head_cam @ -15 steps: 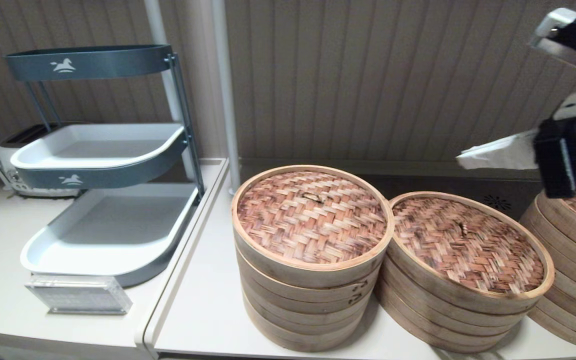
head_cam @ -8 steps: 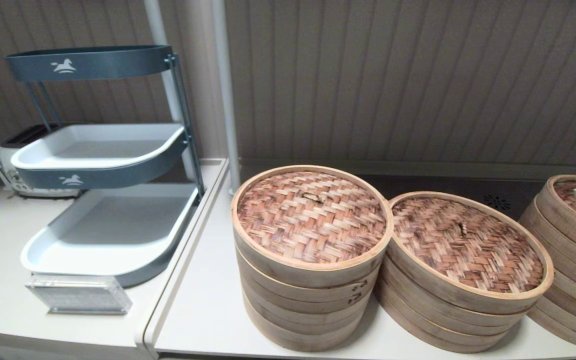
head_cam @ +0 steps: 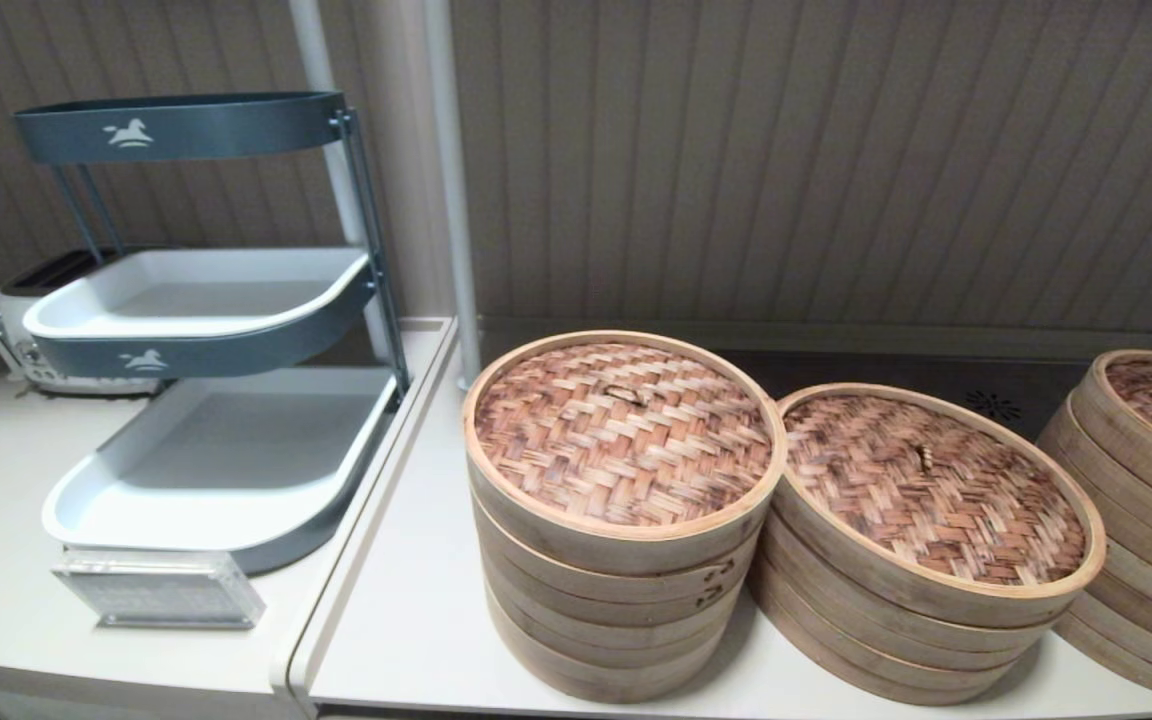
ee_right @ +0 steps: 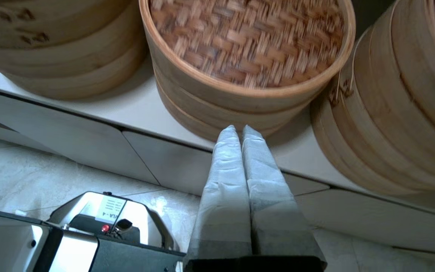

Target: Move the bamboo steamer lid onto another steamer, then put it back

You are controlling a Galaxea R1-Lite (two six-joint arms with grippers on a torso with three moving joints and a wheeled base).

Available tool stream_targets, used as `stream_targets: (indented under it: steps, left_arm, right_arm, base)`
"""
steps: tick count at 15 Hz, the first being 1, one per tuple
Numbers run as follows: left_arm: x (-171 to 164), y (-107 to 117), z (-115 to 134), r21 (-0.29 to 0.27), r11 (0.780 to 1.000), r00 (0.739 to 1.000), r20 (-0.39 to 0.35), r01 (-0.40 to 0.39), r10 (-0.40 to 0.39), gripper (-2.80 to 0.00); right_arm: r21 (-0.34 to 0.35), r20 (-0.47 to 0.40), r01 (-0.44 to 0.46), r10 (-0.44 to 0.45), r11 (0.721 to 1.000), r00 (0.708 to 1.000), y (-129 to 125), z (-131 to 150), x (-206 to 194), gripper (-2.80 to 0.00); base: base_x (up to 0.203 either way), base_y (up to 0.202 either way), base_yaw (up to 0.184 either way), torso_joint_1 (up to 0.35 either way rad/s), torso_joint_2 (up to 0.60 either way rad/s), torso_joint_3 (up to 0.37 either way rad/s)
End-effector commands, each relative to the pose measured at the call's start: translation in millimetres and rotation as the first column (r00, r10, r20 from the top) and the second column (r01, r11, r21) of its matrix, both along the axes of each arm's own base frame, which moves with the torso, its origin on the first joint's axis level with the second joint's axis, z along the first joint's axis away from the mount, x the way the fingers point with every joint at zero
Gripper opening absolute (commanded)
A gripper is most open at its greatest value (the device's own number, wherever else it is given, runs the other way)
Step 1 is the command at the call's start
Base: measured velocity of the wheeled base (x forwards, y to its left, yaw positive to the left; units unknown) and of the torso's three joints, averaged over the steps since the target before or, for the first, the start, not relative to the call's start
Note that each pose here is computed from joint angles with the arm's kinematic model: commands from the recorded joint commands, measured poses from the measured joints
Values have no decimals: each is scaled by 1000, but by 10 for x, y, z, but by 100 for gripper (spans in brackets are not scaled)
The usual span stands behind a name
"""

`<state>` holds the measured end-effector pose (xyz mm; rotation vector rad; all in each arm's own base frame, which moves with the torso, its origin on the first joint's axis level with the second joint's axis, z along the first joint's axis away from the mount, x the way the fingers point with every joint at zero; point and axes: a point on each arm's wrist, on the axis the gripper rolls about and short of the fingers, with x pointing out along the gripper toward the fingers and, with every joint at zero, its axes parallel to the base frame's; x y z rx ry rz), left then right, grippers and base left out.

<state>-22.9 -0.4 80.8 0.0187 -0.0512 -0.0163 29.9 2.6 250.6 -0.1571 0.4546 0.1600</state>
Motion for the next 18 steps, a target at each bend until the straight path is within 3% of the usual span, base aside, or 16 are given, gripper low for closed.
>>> stream_targets:
  steps: [1, 5, 9, 13, 17, 18]
  left_arm:
    - [21, 0, -76, 0, 1000, 1000, -27, 0, 0, -280]
    - [21, 0, -76, -1, 1000, 1000, -27, 0, 0, -280]
    - [21, 0, -76, 0, 1000, 1000, -27, 0, 0, -280]
    - [21, 0, -76, -1, 1000, 1000, -27, 0, 0, -280]
    - [21, 0, -76, -1, 1000, 1000, -27, 0, 0, -280]
    - [21, 0, -76, -1, 1000, 1000, -27, 0, 0, -280]
  right_arm:
    - [0, 15, 14, -14, 1000, 1000, -1, -190, -173, -280]
    - [29, -4, 31, -31, 999, 1000, 0, -693, -257, -280]
    - [43, 142, 51, -57, 998, 988, 3, -1103, -388, -280]
    - [110, 254, 89, -114, 990, 961, -4, -1585, -446, -280]
    - [139, 406, 118, -165, 983, 899, -20, -1751, -529, -280]
    - [144, 411, 120, -170, 982, 896, -21, -1762, -527, -280]
  base:
    - [0, 0, 0, 0, 0, 0]
    - [0, 0, 0, 0, 0, 0]
    - [0, 0, 0, 0, 0, 0]
    - [0, 0, 0, 0, 0, 0]
    - [0, 0, 0, 0, 0, 0]
    - [0, 0, 0, 0, 0, 0]
